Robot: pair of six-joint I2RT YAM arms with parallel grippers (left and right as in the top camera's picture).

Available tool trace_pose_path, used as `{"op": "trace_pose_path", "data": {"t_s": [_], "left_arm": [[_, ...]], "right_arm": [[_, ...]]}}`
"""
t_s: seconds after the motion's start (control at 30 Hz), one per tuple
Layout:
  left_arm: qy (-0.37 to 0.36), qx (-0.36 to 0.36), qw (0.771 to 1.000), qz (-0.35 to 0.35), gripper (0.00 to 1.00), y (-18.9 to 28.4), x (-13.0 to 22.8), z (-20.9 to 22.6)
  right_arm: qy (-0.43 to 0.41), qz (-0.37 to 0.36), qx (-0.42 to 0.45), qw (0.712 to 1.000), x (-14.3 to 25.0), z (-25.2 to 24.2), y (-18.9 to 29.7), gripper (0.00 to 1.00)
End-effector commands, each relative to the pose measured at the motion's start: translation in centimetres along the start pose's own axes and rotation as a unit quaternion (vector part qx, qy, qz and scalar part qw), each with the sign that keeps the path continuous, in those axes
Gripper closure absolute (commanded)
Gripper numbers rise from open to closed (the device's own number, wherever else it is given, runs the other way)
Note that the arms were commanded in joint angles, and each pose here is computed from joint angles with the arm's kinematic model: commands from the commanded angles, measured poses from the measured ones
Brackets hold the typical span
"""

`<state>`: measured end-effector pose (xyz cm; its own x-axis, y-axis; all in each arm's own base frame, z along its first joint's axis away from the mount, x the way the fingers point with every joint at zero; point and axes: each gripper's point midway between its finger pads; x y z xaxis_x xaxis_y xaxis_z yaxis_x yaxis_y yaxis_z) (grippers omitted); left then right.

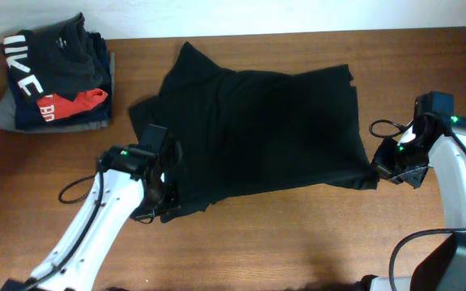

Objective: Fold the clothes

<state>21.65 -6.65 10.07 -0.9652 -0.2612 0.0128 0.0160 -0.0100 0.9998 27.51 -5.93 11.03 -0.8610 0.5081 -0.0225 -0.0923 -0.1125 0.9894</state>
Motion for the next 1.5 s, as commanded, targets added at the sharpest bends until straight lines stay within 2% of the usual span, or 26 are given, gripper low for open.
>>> {"op": "trace_pose_path", "data": {"t_s": [0.0,0.27,0.43,0.67,0.87,1.13,1.47], "left_arm": [[-0.005,0.000,1.000,-0.020,0.99,0.9,0.0,0.5],[-0.004,0.017,0.999,-0.048,0.99,2.3,-1.1,-0.2],[-0.001,0.019,0.996,-0.091,0.93,2.9,-3.1,-0.5],[0.001,0.057,0.987,-0.152,0.92,3.8,-6.0,-2.4],[0.008,0.065,0.977,-0.202,0.92,4.6,-8.3,-2.9],[0.014,0.037,0.975,-0.217,0.92,4.8,-8.8,-1.9],[0.021,0.064,0.961,-0.269,0.91,6.1,-11.1,-3.2]], "right_arm": [[0.004,-0.032,0.007,0.999,-0.7,-0.3,1.7,0.96],[0.008,-0.069,-0.002,0.998,-1.8,0.3,3.8,0.96],[0.015,-0.108,-0.018,0.994,-3.7,1.1,4.8,0.96],[0.018,-0.128,-0.028,0.991,-4.9,1.6,4.8,0.96],[0.018,-0.123,-0.025,0.992,-4.8,1.5,4.2,0.96],[0.013,-0.085,-0.012,0.996,-3.3,0.6,1.5,0.96],[0.027,-0.120,0.005,0.992,-4.6,1.0,1.3,0.96]]}}
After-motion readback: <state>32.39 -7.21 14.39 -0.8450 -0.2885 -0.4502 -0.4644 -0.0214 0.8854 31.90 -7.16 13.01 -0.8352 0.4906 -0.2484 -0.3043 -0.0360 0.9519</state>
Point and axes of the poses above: each gripper's point midway between its finger pads, its own y axis back along the fingers, its own z axis along the line the jaws close on, x = y × z, and after that the axes turned 5 degrees about y, right-handed
